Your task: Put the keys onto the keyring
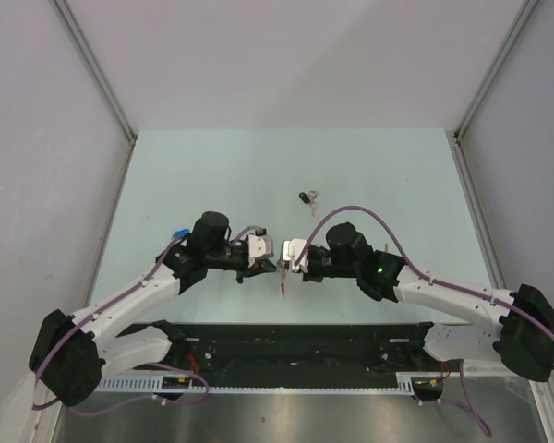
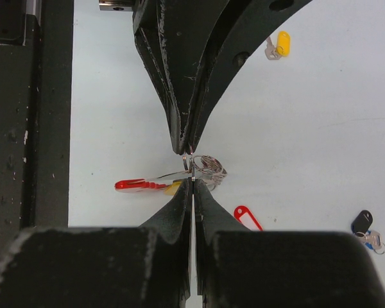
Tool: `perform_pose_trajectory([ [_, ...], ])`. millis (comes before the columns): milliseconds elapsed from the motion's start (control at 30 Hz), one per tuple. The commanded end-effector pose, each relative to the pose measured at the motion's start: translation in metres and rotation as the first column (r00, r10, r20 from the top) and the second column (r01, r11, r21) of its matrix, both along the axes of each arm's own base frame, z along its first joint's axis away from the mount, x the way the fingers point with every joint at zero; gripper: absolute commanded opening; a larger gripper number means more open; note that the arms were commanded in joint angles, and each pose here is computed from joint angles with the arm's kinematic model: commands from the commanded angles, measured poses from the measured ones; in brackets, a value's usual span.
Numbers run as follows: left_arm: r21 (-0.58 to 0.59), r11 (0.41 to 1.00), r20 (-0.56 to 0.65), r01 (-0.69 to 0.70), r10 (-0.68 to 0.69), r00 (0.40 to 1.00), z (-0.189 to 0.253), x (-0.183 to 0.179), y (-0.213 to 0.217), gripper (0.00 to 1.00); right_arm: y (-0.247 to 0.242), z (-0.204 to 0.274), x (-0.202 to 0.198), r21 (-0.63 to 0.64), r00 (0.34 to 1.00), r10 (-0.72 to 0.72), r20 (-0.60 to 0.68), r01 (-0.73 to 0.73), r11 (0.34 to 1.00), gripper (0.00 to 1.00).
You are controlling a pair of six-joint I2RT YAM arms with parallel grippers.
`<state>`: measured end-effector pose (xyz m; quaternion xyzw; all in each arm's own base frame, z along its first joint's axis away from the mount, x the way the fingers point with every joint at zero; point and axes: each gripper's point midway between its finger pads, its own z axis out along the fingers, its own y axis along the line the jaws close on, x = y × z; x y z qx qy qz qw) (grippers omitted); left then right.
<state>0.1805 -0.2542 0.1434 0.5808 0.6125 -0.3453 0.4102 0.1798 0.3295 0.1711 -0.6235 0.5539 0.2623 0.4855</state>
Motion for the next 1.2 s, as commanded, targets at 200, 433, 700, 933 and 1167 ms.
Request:
perform_pose_trajectory([
  [200,0.006,1.000,0.088,-0.019,0.018,0.996,0.008,0.010,0.003,0.00,0.006,0.039,0.003,0.088,0.999,-0.024,0.022,0.021,0.996,0.00],
  [433,0.008,0.999,0.131,-0.037,0.036,0.991,0.007,0.013,0.006,0.00,0.007,0.036,0.002,0.078,1.000,-0.018,0.014,0.016,0.997,0.00],
  [700,0.009,1.000,0.130,-0.023,0.022,0.991,0.007,0.011,0.005,0.00,0.011,0.032,0.006,0.071,1.000,-0.019,0.009,0.018,0.997,0.00],
  [933,0.003,1.000,0.133,-0.011,0.010,0.991,0.008,0.009,0.004,0.00,0.015,0.033,0.009,0.071,1.000,-0.010,0.023,0.008,0.997,0.00],
  [1167,0.003,1.000,0.130,-0.009,0.008,0.991,0.008,0.008,0.004,0.00,0.015,0.025,0.010,0.045,1.000,-0.008,0.015,0.007,0.999,0.00],
])
